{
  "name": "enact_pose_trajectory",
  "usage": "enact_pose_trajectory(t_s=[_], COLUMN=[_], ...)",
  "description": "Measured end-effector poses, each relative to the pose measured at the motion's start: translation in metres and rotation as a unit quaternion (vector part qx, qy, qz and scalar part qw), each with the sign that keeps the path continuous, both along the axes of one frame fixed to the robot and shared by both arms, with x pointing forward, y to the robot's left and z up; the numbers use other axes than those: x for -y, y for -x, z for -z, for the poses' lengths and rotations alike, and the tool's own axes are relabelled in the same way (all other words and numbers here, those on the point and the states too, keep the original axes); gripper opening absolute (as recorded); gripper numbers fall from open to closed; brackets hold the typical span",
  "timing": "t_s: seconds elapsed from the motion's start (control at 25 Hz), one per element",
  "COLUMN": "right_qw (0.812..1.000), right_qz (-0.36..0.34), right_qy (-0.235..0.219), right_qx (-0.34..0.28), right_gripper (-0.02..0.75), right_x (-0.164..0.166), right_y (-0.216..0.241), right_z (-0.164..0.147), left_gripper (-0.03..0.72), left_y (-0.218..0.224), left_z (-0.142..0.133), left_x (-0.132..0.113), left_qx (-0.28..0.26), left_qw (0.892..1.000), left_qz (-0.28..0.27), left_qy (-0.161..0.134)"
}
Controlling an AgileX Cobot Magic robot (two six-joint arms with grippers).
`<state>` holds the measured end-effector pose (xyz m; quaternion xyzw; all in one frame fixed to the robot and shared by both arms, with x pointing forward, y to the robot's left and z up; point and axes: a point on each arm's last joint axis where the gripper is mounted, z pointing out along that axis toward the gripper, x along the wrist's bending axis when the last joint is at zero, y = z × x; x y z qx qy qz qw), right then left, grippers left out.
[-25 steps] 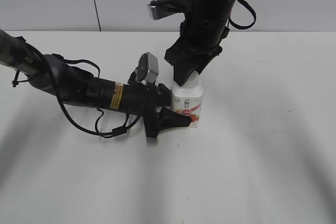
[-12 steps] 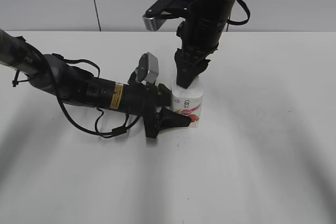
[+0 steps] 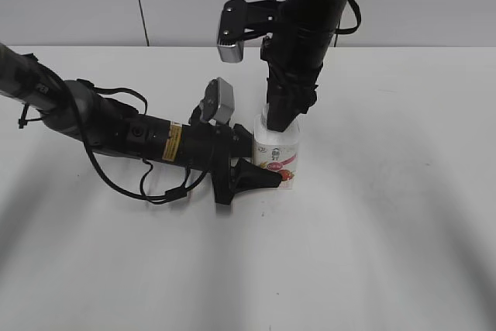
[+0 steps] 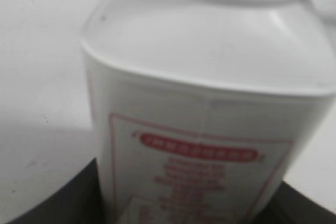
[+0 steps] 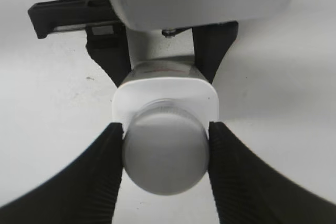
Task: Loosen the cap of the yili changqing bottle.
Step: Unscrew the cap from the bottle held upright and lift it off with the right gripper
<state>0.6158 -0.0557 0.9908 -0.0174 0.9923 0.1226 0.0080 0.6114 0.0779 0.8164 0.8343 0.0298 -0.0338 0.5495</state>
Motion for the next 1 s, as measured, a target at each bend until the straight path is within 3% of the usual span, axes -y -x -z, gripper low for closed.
enact_pose_trajectory(t_s=[0.32, 1.0], right_qw=[0.996, 0.996], right_qz=[-0.08, -0.083], right_qy=[0.01, 0.009], right_qx=[0.022, 0.022], right_gripper=[0.391, 0.391], right_x=[0.001, 0.0008], right_y=[-0.0003, -0.0001], right_z=[0.0001, 0.0001], left_gripper=[0.4, 0.397], left_y=[0.0002, 0.0003], left_z=[-0.0003, -0.0003], left_x=[0.0001, 0.0001], left_qx=[-0.001, -0.001], left_qw=[1.0, 1.0], left_qz=[0.001, 0.002], left_qy=[0.002, 0.002])
